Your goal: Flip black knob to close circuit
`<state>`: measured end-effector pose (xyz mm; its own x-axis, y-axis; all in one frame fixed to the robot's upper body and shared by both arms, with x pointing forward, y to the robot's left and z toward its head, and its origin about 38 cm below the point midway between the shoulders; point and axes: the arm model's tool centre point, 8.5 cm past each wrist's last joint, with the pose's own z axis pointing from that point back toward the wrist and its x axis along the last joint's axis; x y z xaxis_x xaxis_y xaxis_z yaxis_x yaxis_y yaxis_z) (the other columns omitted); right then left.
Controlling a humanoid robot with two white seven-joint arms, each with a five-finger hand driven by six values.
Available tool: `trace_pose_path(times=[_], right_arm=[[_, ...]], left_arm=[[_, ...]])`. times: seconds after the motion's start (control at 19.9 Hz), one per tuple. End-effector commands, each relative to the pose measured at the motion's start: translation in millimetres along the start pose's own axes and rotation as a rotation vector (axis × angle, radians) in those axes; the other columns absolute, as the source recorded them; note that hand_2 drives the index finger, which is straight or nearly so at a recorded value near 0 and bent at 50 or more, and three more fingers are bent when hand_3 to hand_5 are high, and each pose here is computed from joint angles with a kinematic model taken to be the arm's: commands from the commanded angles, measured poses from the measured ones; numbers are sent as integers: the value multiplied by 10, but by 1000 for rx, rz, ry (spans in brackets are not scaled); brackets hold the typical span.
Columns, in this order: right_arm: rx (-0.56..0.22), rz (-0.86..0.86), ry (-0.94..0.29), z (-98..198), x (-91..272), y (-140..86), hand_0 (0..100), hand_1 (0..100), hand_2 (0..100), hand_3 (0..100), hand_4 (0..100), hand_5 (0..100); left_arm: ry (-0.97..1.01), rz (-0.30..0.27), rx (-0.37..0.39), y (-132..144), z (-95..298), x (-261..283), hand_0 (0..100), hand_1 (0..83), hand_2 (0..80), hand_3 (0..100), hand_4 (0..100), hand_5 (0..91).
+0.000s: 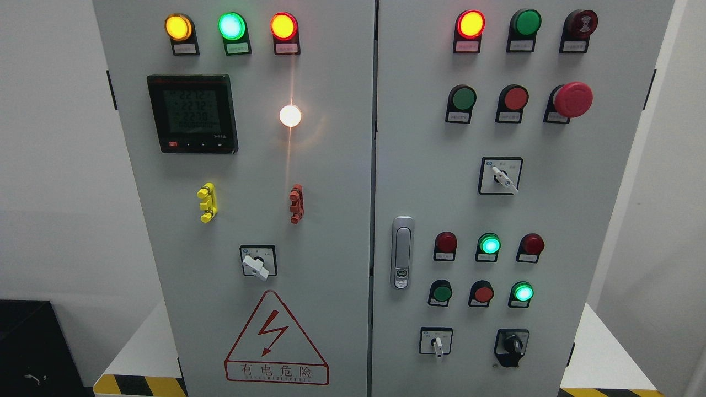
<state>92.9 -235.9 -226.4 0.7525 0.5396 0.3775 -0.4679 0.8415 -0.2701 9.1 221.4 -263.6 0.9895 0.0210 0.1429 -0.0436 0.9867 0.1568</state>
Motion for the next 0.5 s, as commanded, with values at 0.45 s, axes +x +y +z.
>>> trace_pose_path(times=[0.45], right_arm=[[-444, 216, -516, 647, 1910, -1404, 0, 227, 519, 678, 610, 417]], left_arm=[[-1, 0, 1, 0, 0, 1, 120, 556, 0, 0, 0, 0]])
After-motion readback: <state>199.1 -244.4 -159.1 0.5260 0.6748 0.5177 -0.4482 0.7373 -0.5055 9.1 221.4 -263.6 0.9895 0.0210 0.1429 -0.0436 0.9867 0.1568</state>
